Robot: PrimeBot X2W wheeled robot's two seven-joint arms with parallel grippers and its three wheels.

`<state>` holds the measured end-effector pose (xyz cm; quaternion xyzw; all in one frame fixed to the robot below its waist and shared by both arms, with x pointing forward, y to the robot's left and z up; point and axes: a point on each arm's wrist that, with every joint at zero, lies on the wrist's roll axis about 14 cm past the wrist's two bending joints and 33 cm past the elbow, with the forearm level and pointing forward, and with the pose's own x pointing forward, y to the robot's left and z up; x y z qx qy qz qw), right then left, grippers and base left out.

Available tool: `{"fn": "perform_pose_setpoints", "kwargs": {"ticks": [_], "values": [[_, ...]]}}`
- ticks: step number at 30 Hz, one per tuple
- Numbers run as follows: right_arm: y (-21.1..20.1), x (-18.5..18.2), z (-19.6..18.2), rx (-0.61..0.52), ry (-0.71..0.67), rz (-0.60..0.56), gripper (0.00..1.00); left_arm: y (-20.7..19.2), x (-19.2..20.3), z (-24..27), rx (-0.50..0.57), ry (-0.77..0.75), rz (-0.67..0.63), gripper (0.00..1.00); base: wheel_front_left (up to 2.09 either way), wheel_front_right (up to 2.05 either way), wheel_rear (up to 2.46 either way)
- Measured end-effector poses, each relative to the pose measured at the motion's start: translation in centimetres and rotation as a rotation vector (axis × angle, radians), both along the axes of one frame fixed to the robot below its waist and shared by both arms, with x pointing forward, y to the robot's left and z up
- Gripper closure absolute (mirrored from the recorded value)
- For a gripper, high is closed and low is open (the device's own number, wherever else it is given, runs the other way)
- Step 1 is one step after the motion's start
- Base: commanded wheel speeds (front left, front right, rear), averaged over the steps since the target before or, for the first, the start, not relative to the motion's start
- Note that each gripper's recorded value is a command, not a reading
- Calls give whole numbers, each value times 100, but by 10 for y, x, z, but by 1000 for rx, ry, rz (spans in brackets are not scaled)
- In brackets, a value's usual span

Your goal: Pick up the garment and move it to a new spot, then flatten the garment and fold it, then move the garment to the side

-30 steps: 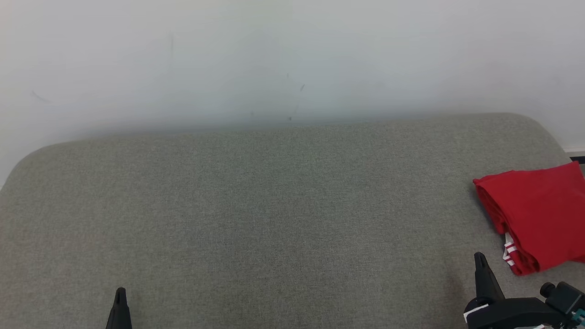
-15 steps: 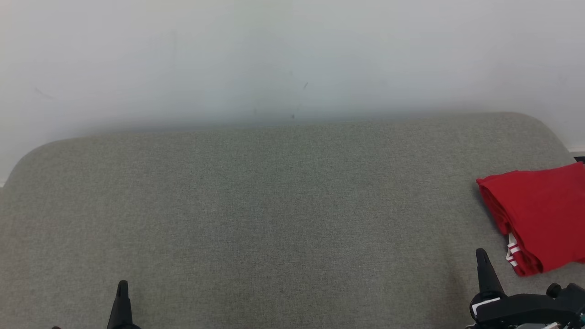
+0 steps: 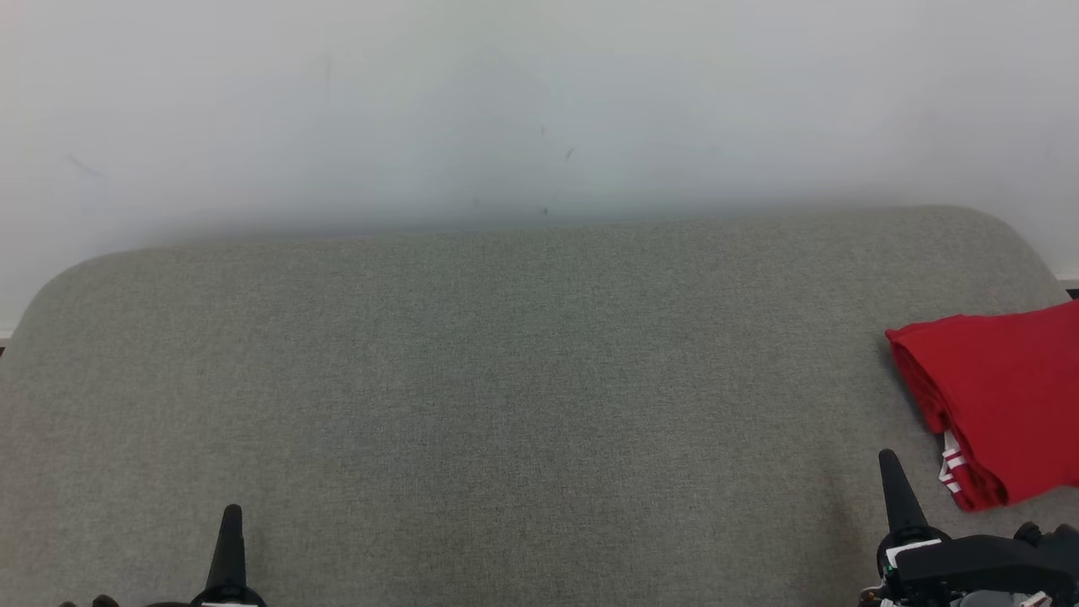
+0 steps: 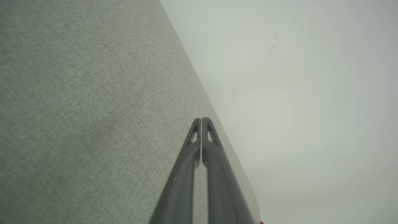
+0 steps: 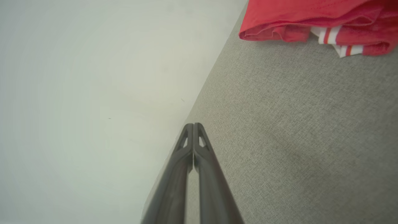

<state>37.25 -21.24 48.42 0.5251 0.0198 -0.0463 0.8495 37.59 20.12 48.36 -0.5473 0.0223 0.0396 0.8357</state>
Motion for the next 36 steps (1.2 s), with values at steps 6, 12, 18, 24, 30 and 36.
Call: {"fn": "perform_pose_setpoints", "kwargs": {"ticks": [6, 12, 18, 24, 30, 36], "values": [[1, 2, 2, 63, -11, -1, 100, 0, 1, 1, -57, -4, -1, 100, 0, 0, 0], [3, 4, 5, 123, -20, 4, 100, -1, 3, 4, -110, -14, -5, 100, 0, 0, 0], [4, 5, 7, 179, -29, 7, 100, -1, 5, 7, -162, -23, -5, 100, 0, 0, 0], [6, 8, 10, 233, -42, 12, 100, -2, 6, 8, -207, -29, -9, 100, 0, 0, 0], [7, 9, 12, 284, -51, 14, 100, -2, 8, 11, -251, -39, -12, 100, 0, 0, 0], [8, 11, 14, 329, -60, 21, 100, -2, 9, 14, -296, -50, -14, 100, 0, 0, 0]]}}
